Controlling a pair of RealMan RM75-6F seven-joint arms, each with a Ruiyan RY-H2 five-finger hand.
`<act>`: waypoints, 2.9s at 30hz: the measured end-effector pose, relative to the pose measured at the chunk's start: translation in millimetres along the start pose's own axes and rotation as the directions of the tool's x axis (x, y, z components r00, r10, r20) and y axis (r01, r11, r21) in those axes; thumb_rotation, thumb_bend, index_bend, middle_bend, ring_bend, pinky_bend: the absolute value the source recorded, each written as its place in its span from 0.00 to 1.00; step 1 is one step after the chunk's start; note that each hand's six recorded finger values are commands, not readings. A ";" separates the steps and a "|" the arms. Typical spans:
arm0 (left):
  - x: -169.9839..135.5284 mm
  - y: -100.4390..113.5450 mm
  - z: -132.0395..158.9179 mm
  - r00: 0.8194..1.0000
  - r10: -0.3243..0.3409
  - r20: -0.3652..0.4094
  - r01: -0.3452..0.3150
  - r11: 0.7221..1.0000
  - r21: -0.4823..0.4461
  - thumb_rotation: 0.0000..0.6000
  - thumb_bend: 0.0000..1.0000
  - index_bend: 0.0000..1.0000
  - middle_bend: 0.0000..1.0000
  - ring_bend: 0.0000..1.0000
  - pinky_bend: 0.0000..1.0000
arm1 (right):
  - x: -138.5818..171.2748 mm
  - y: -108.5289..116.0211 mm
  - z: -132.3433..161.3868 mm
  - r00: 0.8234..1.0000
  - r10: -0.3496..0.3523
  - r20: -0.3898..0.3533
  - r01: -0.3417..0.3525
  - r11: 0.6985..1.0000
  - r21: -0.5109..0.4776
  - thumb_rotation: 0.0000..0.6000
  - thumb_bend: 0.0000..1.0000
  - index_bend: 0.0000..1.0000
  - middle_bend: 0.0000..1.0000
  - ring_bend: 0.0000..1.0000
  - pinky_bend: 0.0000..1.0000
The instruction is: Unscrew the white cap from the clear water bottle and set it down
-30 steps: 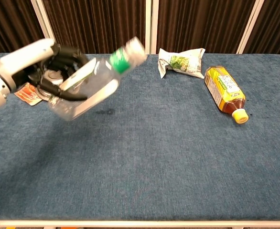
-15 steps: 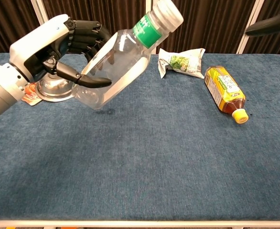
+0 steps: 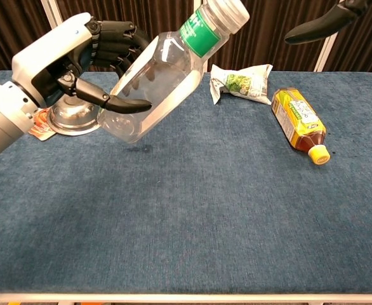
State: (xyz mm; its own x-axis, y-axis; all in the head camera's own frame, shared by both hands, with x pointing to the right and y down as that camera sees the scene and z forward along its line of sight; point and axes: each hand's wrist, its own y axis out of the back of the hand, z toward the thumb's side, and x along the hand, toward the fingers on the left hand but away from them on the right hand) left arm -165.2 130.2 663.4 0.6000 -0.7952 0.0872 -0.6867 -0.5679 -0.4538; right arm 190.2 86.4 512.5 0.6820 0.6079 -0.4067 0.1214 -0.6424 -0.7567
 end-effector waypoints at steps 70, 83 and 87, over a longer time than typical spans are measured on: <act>2.9 -3.5 2.2 1.000 -0.011 -0.001 0.011 1.000 -0.025 1.00 0.31 0.67 0.64 0.57 0.56 | 2.1 -6.1 -1.2 1.000 -0.012 -0.010 0.012 1.000 0.004 0.97 0.13 0.23 0.12 0.00 0.00; 5.4 -2.1 1.1 1.000 -0.010 -0.006 0.010 1.000 -0.026 1.00 0.31 0.67 0.64 0.57 0.56 | 5.1 -8.3 2.0 1.000 0.003 -0.023 -0.003 1.000 0.003 0.96 0.13 0.23 0.12 0.00 0.00; 5.1 -2.5 0.7 1.000 -0.011 -0.008 0.011 1.000 -0.028 1.00 0.31 0.67 0.64 0.57 0.56 | 6.1 -7.9 4.0 0.999 0.003 -0.032 -0.002 1.000 0.006 0.97 0.13 0.23 0.12 0.00 0.00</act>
State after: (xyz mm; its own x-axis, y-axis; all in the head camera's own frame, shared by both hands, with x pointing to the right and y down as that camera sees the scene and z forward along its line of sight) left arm -160.1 127.7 664.4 0.6042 -0.7906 0.0997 -0.6913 -0.5823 -0.4278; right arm 190.5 97.1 513.9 0.7047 0.5912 -0.3923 0.1151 -0.6409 -0.7590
